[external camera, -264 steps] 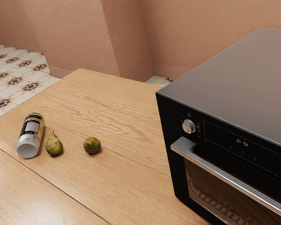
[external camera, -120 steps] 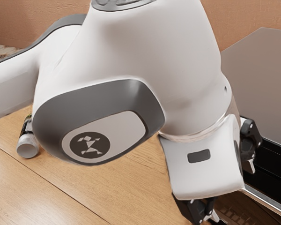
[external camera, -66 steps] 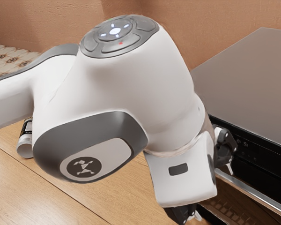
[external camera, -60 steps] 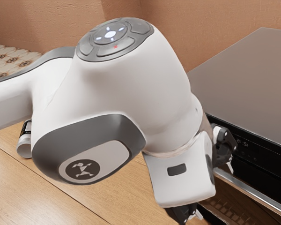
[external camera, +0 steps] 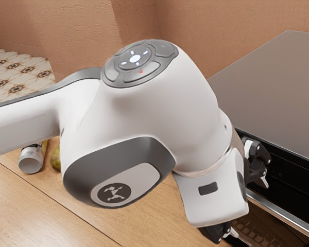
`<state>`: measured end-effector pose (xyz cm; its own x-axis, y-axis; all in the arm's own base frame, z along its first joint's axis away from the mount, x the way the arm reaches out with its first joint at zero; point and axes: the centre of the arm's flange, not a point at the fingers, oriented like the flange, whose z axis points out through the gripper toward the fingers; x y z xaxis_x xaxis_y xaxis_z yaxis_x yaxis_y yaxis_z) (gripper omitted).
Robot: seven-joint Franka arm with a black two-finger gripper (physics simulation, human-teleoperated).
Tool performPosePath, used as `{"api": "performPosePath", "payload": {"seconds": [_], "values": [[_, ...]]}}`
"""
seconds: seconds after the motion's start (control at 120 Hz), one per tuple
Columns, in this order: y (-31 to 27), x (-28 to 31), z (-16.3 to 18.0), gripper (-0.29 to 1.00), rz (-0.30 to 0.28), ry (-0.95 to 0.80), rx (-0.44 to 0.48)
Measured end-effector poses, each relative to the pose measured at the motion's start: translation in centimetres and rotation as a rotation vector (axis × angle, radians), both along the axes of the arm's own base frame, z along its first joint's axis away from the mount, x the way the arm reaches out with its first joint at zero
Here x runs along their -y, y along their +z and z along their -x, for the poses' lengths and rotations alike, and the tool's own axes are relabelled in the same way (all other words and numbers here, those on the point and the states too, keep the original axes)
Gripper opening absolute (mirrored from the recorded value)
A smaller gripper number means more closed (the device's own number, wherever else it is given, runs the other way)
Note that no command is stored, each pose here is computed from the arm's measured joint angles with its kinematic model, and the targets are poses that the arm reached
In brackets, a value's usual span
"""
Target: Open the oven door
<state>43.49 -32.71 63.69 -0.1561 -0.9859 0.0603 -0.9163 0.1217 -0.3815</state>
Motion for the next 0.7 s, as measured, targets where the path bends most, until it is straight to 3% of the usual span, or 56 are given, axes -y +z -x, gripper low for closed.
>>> {"api": "performPosePath", "payload": {"seconds": [0.167, 0.3, 0.35, 0.417, 0.433, 0.467, 0.483, 0.5, 0.525, 0.542, 0.567, 0.592, 0.617, 0.65, 0.675, 0.7], "values": [[-2.4, -0.5, 0.5, 0.72, -0.025, 0.002, -0.026], [-3.1, -3.9, 7.0, 0.68, -0.057, 0.017, 0.008], [-4.6, -6.0, 10.8, 0.65, -0.072, 0.026, 0.026], [-9.5, -8.2, 19.3, 0.62, -0.103, -0.038, 0.054], [-10.6, -7.7, 22.8, 0.63, -0.117, -0.1, 0.082], [-11.3, -3.4, 35.1, 0.64, -0.19, -0.376, 0.221], [-9.8, -2.7, 40.7, 0.65, -0.187, -0.488, 0.303], [-5.2, -2.7, 45.0, 0.66, -0.137, -0.555, 0.39], [6.3, -3.5, 46.6, 0.67, 0.004, -0.54, 0.464], [13.7, -4.6, 44.7, 0.67, 0.083, -0.47, 0.487], [22.9, -6.6, 37.4, 0.68, 0.16, -0.287, 0.491], [29.0, -10.4, 23.2, 0.68, 0.211, -0.012, 0.424], [29.1, -16.5, 9.4, 0.68, 0.194, 0.28, 0.336], [24.7, -26.2, -3.0, 0.69, 0.138, 0.63, 0.213], [21.4, -33.0, -7.8, 0.69, 0.103, 0.838, 0.143], [19.0, -39.2, -10.0, 0.69, 0.087, 1.002, 0.09]]}}
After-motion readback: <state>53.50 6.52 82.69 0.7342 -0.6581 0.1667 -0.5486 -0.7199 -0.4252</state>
